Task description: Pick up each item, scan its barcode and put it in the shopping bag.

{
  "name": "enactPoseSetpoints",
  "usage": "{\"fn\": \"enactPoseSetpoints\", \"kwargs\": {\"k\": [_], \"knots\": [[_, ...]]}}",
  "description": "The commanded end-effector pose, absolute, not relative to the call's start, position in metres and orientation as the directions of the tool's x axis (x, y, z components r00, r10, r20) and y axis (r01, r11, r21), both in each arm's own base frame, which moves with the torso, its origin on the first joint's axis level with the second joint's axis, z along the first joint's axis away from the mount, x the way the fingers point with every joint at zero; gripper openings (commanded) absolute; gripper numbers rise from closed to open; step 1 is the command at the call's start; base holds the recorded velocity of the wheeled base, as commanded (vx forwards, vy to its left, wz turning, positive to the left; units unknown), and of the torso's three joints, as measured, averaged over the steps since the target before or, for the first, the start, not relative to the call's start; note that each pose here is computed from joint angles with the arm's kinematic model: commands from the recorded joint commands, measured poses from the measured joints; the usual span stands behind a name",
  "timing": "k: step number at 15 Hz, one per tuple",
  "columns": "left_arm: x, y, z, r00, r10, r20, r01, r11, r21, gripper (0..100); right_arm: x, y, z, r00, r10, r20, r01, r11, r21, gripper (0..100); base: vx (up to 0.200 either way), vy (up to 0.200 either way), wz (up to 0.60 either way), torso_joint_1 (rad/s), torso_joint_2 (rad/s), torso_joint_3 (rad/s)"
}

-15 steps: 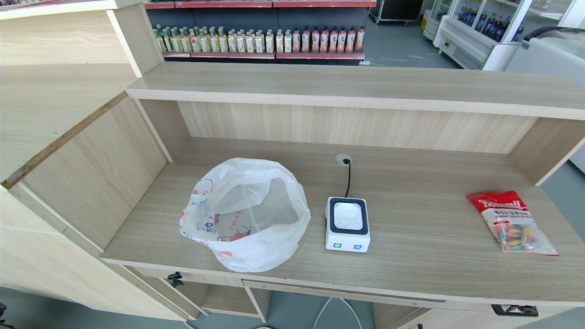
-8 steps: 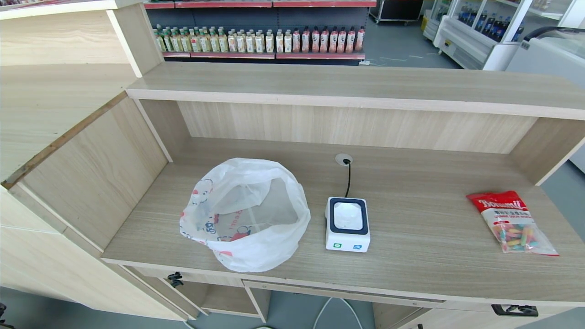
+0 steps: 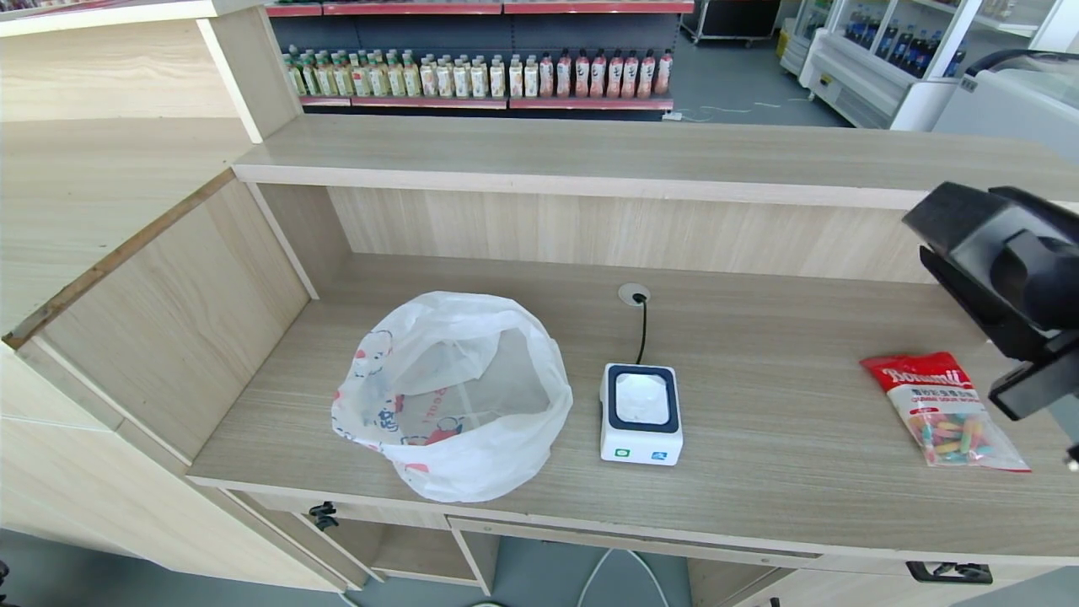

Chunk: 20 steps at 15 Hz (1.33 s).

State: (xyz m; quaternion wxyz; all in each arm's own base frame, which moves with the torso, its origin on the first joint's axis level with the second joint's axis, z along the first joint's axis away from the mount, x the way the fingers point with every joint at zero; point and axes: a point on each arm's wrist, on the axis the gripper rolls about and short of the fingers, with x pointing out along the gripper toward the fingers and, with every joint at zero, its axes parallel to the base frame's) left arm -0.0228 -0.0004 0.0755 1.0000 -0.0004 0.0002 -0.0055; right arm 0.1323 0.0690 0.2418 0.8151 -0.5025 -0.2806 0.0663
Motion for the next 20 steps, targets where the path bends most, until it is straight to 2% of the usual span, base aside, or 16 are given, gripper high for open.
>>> {"fn": "enactPoseSetpoints", "kwargs": {"k": [1,2,3,5,6,9,12,15,20], "knots": [[-0.023,0.000,0.075,1.000,-0.011,0.000,0.011,1.000,0.000,100,0.154,0.091,0.239,0.978,0.143,0.150,-0.008,0.747,-0.664,0,0.000,0.000,0.00,0.000,0.00,0.000],[-0.023,0.000,0.075,1.000,-0.011,0.000,0.011,1.000,0.000,100,0.161,0.086,0.241,0.993,0.071,0.099,0.008,0.777,-0.629,0,0.000,0.000,0.00,0.000,0.00,0.000],[-0.023,0.000,0.075,1.000,-0.011,0.000,0.011,1.000,0.000,100,0.178,0.061,0.244,0.995,-0.092,-0.049,0.044,0.792,-0.609,0,0.000,0.000,0.00,0.000,0.00,0.000],[-0.023,0.000,0.075,1.000,-0.011,0.000,0.011,1.000,0.000,100,0.192,0.039,0.259,0.955,-0.190,-0.229,0.040,0.844,-0.534,0,0.000,0.000,0.00,0.000,0.00,0.000],[-0.023,0.000,0.075,1.000,-0.011,-0.002,0.011,1.000,0.000,100,0.193,0.029,0.268,0.942,-0.153,-0.300,0.000,0.890,-0.455,0,0.000,0.000,0.00,0.000,0.00,0.000],[-0.023,0.000,0.075,1.000,-0.011,0.000,0.011,1.000,0.000,100,0.195,-0.004,0.273,0.942,0.123,-0.313,-0.219,0.930,-0.294,0,0.000,0.000,0.00,0.000,0.00,0.000],[-0.023,0.000,0.075,1.000,-0.011,0.000,0.011,1.000,0.000,100,0.191,-0.031,0.256,0.909,0.233,-0.345,-0.321,0.920,-0.224,0,0.000,0.000,0.00,0.000,0.00,0.000],[-0.023,0.000,0.075,1.000,-0.011,0.000,0.011,1.000,0.000,100,0.193,-0.040,0.244,0.871,0.347,-0.348,-0.436,0.873,-0.219,0,0.000,0.000,0.00,0.000,0.00,0.000],[-0.023,0.000,0.075,1.000,-0.011,0.000,0.011,1.000,-0.002,100,0.200,-0.035,0.239,0.808,0.486,-0.332,-0.555,0.818,-0.152,0,0.000,0.000,0.60,0.001,0.00,0.002]]}}
